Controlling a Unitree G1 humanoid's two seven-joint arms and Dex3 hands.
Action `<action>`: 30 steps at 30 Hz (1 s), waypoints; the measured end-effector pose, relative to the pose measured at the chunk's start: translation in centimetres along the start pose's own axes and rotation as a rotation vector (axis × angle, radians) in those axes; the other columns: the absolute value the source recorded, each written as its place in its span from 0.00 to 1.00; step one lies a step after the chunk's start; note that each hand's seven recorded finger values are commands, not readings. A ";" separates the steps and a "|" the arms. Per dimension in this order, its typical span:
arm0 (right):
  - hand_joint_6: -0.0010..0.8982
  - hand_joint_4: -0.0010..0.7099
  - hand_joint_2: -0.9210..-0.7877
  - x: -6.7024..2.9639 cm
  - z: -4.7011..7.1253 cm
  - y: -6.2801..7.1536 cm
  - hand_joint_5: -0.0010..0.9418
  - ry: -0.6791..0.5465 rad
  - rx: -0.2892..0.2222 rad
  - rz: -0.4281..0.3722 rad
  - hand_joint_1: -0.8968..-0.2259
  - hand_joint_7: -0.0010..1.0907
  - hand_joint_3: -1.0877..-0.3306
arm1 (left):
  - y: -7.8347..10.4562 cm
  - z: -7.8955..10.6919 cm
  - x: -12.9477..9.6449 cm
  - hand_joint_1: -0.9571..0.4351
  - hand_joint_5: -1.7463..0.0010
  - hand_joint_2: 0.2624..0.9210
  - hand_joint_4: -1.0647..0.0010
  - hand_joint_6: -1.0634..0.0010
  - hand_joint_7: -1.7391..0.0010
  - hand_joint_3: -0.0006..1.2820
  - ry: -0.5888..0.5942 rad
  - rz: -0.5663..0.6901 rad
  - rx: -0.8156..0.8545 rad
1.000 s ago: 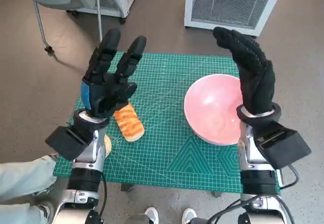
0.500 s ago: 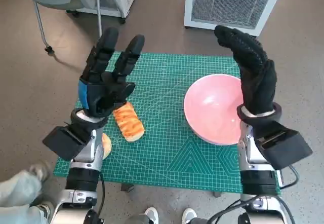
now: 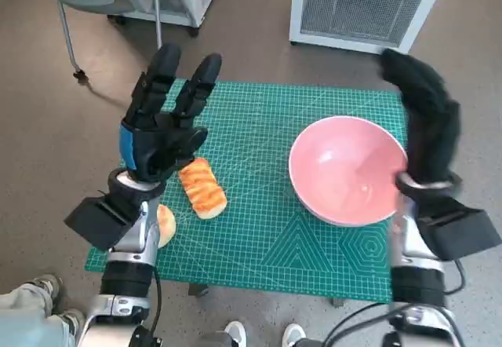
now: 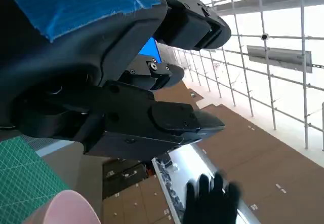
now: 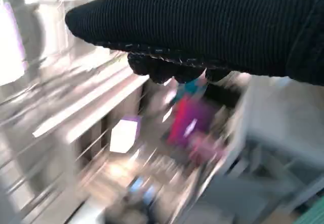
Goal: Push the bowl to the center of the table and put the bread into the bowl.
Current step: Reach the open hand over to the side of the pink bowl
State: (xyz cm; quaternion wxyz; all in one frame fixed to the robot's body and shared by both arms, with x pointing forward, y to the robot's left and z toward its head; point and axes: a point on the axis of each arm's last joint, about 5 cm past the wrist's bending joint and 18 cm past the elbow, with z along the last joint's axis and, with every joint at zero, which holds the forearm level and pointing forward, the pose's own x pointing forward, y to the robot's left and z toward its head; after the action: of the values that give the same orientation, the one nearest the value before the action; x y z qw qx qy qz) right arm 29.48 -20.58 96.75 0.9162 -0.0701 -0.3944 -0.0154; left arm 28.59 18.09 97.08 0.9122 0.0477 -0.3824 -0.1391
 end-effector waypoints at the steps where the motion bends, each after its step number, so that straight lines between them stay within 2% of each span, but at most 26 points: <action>1: 0.00 0.22 0.00 -0.33 -0.3 -0.3 0.01 0.023 -0.016 -0.019 0.43 0.45 0.33 | 0.0 0.0 0.0 0.61 1.00 1.00 0.59 0.56 1.00 0.13 0.001 0.001 0.000; 4: 0.00 0.24 0.00 -1.55 -1.4 -1.2 0.01 0.125 -0.067 -0.083 0.41 0.47 0.34 | 0.0 0.0 -0.1 0.60 1.00 1.00 0.59 0.56 1.00 0.13 0.003 0.002 0.000; 8: 0.00 0.25 0.00 -3.11 -2.6 -2.2 0.01 0.249 -0.108 -0.161 0.45 0.48 0.31 | 0.0 0.0 -0.2 0.60 1.00 1.00 0.59 0.56 1.00 0.13 0.001 0.007 0.001; 11: 0.00 0.25 0.00 -4.11 -3.2 -2.4 0.01 0.316 -0.117 -0.203 0.48 0.49 0.28 | 0.0 0.0 -0.3 0.60 1.00 1.00 0.59 0.56 1.00 0.13 0.002 0.009 0.000; 16: 0.01 0.25 0.00 -5.43 -3.9 -2.3 0.01 0.412 -0.108 -0.227 0.51 0.49 0.26 | -0.2 0.0 -0.3 0.60 1.00 1.00 0.59 0.56 1.00 0.13 0.001 0.014 -0.006; 22: 0.00 0.24 0.00 -6.63 -4.6 -1.4 0.00 0.509 -0.042 -0.235 0.52 0.49 0.24 | -0.2 0.0 -0.4 0.61 1.00 1.00 0.59 0.56 1.00 0.13 0.004 0.022 -0.008; 27: 0.00 0.23 0.00 -7.35 -5.0 -0.1 0.00 0.578 0.050 -0.238 0.52 0.48 0.24 | -0.2 0.2 -0.6 0.60 1.00 1.00 0.59 0.56 1.00 0.13 0.005 0.026 -0.006; 30: 0.00 0.23 0.00 -7.46 -5.2 1.0 0.00 0.608 0.104 -0.231 0.51 0.48 0.25 | -0.2 0.2 -0.7 0.60 1.00 1.00 0.58 0.56 1.00 0.13 0.008 0.030 -0.004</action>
State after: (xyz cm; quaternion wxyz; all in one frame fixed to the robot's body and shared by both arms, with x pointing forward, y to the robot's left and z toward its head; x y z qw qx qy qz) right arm 28.21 -20.55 87.66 0.9865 0.0298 -0.1084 -0.1191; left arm 27.90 18.12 96.69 0.9159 0.0406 -0.3791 -0.1259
